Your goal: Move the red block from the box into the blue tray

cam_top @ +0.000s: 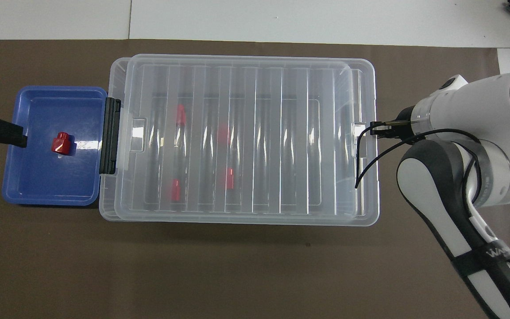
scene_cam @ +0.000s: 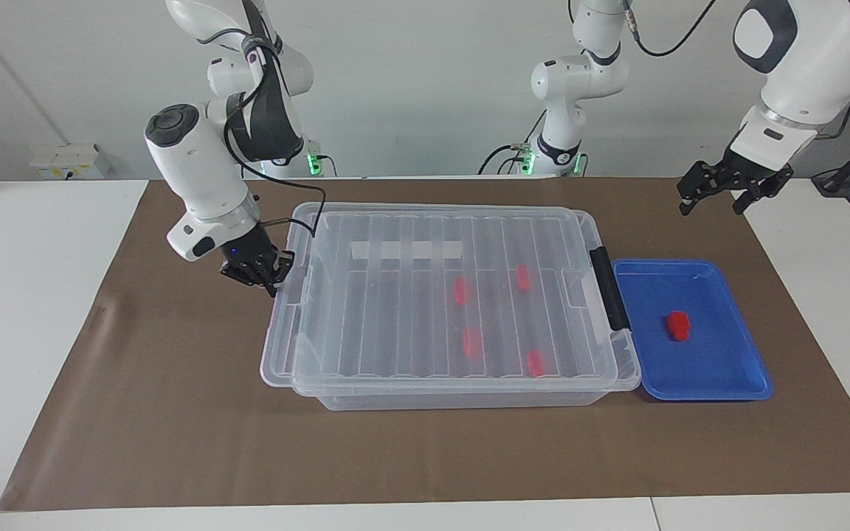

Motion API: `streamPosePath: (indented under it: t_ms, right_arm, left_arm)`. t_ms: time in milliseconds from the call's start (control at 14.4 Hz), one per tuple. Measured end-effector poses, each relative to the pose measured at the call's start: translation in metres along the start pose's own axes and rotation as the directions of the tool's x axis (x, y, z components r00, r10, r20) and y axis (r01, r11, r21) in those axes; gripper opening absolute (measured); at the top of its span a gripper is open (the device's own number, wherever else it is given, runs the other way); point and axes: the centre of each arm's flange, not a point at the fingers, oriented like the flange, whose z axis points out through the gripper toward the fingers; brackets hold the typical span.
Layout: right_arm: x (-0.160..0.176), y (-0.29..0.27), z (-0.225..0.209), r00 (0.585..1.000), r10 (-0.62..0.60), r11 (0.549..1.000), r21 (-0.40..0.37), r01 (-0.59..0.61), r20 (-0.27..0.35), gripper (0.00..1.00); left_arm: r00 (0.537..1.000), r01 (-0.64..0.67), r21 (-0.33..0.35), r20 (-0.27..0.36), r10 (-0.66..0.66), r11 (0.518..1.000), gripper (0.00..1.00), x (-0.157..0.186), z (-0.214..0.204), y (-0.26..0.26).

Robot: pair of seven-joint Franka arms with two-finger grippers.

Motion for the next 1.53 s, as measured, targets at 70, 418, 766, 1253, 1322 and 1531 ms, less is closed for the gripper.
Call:
streamPosePath:
  t_ms: [70,418,766,1253,1322,1531]
  right_arm:
    - [-0.0001,-0.0008,0.0001,1.000,0.005,1.000,0.009,-0.005,0.001,0.01]
    - [-0.0007,-0.0041,0.0011,1.000,0.020,0.999,0.038,-0.020,0.006,0.01]
    - [-0.0008,-0.0054,0.0026,1.000,0.029,0.998,0.056,-0.029,0.010,0.01]
    - [-0.0008,-0.0057,0.0029,0.999,0.032,0.998,0.062,-0.033,0.011,0.01]
    - [-0.0008,-0.0057,0.0030,0.999,0.032,0.998,0.063,-0.032,0.011,0.01]
    - [-0.0003,-0.0035,0.0022,1.000,0.007,0.999,0.049,-0.007,0.008,0.01]
  left_arm:
    - [1.000,-0.001,0.000,0.004,0.001,1.000,1.00,0.0002,0.0014,0.0021]
    - [1.000,0.003,-0.002,0.026,-0.003,1.000,1.00,-0.0021,0.0029,0.0028]
    - [1.000,0.005,-0.002,0.025,-0.005,1.000,1.00,-0.0024,0.0019,0.0029]
    - [1.000,0.008,-0.002,0.025,-0.008,1.000,1.00,-0.0024,0.0018,0.0029]
    - [1.000,0.008,-0.002,0.025,-0.008,1.000,1.00,-0.0024,0.0018,0.0029]
    - [1.000,0.009,-0.001,0.025,-0.009,1.000,1.00,-0.0024,0.0017,0.0029]
